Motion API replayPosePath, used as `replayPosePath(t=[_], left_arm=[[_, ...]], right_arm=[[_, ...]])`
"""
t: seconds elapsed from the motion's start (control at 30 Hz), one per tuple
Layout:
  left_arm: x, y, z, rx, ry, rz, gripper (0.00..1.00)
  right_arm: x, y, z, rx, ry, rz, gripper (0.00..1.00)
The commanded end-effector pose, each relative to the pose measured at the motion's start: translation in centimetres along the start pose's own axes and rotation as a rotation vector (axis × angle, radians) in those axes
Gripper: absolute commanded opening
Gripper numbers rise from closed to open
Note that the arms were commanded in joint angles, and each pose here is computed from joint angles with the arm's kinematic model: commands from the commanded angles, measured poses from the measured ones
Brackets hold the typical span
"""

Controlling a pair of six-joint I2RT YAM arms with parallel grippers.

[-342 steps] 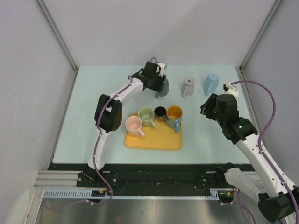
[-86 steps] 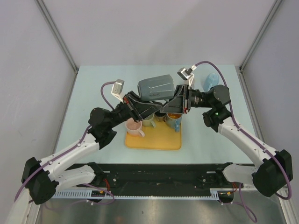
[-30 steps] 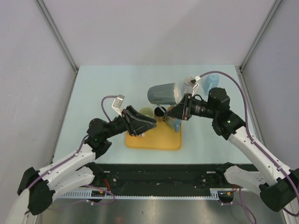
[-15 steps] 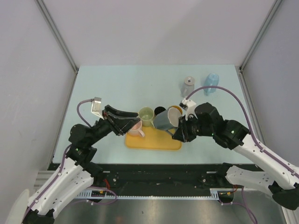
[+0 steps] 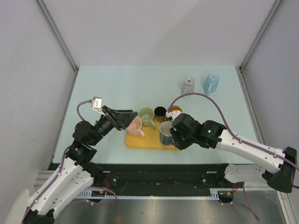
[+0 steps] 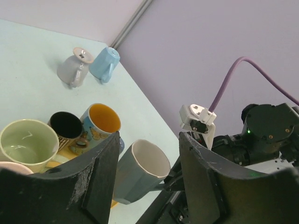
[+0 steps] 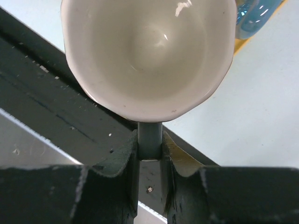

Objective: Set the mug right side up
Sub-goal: Place the cup on the tray.

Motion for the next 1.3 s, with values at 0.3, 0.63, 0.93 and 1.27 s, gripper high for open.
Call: replayPosePath(t=[0.3, 0.63, 0.93, 1.27], left_arm=[[0.4, 1.0, -0.1, 0.046, -0.040, -0.052, 0.60], [-0.8, 2.7, 0.0, 0.094, -0.013, -0.020, 0.81], [-0.6, 2.9, 0.3, 0.106, -0.034, -0.052, 0.92], [-0.7, 3.1, 0.2, 0.111, -0.021, -0.058, 0.95]], right_arm=[[3.5, -1.0, -3.8, -0.109, -0.059, -0.031, 0.00], [3.2, -2.0, -7.5, -0.152, 0.000, -0.048, 0.00], [1.7, -1.5, -7.8, -0.186, 0.007, -0.029, 0.00], [2.7, -0.6, -8.1, -0.194, -0.085, -0.018, 0.00]])
Point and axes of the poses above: each gripper's point midway between its finger pads, its own z axis back along the fingers, its own y axis along the line the jaws close on, x = y × z, the point moved 7 cm from there along z, back along the fingers, and after that the axes turned 14 degrees about z, right-handed, at the moved point
